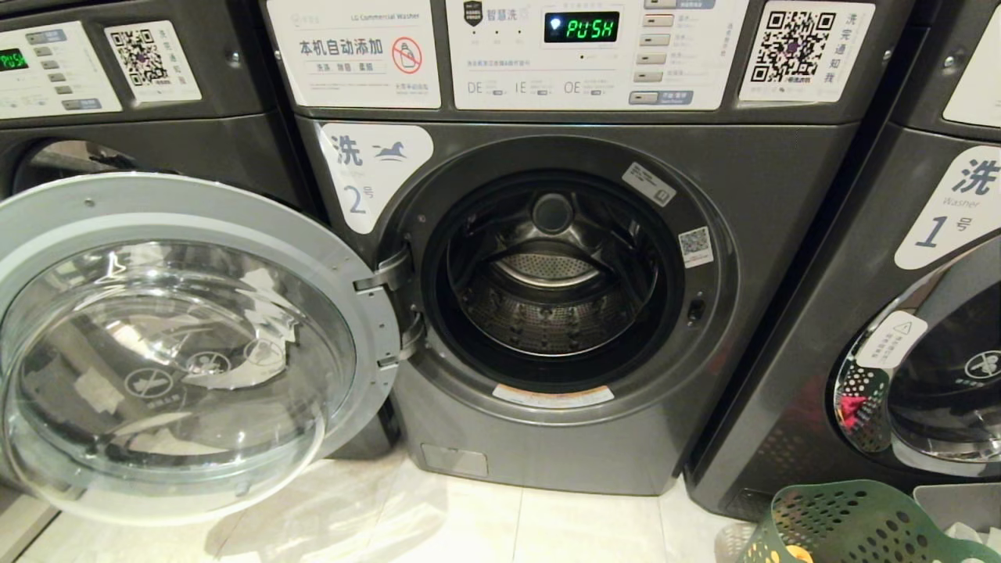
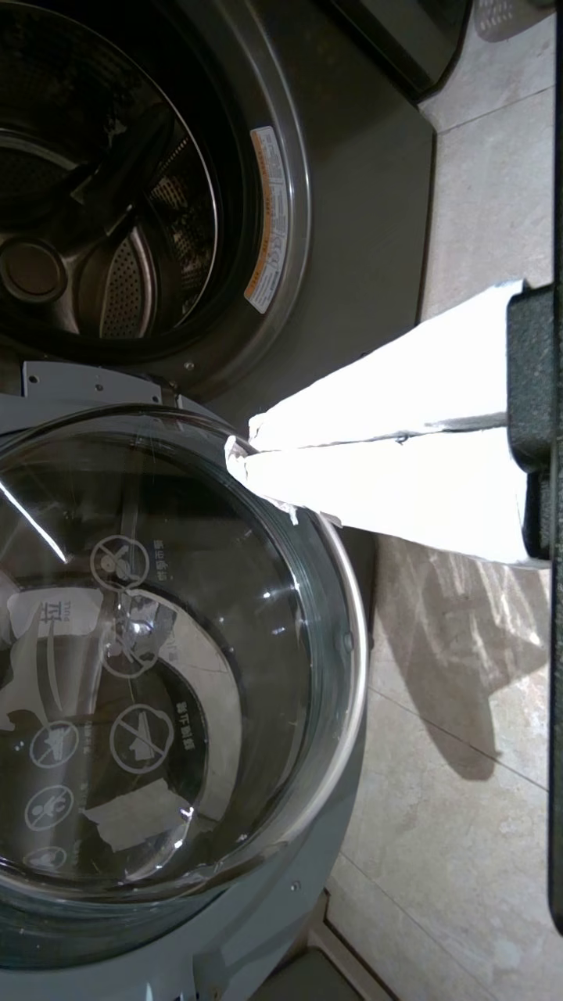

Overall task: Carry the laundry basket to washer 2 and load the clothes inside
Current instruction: Place the clothes into the washing machine

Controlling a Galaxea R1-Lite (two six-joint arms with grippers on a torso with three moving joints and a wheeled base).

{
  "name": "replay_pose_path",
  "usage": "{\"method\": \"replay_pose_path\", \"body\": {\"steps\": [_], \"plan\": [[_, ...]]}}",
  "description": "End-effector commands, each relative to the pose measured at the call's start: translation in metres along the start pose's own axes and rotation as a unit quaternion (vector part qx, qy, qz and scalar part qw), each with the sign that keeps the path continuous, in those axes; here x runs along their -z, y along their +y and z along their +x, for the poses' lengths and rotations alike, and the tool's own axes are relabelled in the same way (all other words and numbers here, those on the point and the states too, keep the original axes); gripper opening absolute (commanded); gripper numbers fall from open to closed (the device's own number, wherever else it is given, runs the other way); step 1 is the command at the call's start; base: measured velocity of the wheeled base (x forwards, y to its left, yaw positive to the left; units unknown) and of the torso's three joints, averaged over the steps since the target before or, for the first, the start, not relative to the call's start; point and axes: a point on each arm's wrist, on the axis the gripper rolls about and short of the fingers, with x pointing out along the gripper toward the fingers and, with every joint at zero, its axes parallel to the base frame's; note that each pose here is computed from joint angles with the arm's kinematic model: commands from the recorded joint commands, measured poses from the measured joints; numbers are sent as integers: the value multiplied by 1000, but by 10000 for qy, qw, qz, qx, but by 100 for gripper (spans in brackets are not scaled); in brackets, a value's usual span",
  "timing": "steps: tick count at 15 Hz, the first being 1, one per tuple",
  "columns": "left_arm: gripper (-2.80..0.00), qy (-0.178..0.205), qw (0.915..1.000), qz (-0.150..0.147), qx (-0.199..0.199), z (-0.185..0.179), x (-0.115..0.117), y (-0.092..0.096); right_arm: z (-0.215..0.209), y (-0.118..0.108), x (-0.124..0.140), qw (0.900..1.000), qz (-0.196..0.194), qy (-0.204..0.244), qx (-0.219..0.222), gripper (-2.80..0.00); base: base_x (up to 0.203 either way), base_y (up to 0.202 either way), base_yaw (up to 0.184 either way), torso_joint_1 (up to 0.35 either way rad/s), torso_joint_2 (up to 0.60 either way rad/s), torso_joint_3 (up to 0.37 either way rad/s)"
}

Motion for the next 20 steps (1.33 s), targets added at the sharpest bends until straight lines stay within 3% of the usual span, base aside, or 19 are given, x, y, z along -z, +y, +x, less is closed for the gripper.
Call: {"method": "replay_pose_path", "body": {"steps": [1, 11, 20], "plan": [[-280, 195, 9998, 0, -10, 2, 11, 0, 0, 0, 0, 10000, -3, 5, 2, -280, 0, 0, 0, 0, 0, 0], [-280, 202, 9998, 0, -8, 2, 11, 0, 0, 0, 0, 10000, -3, 5, -5, -280, 0, 0, 0, 0, 0, -9], [-280, 195, 9998, -1, 0, 2, 11, 0, 0, 0, 0, 10000, 4, 5, 3, -280, 0, 0, 0, 3, 1, -189]]}}
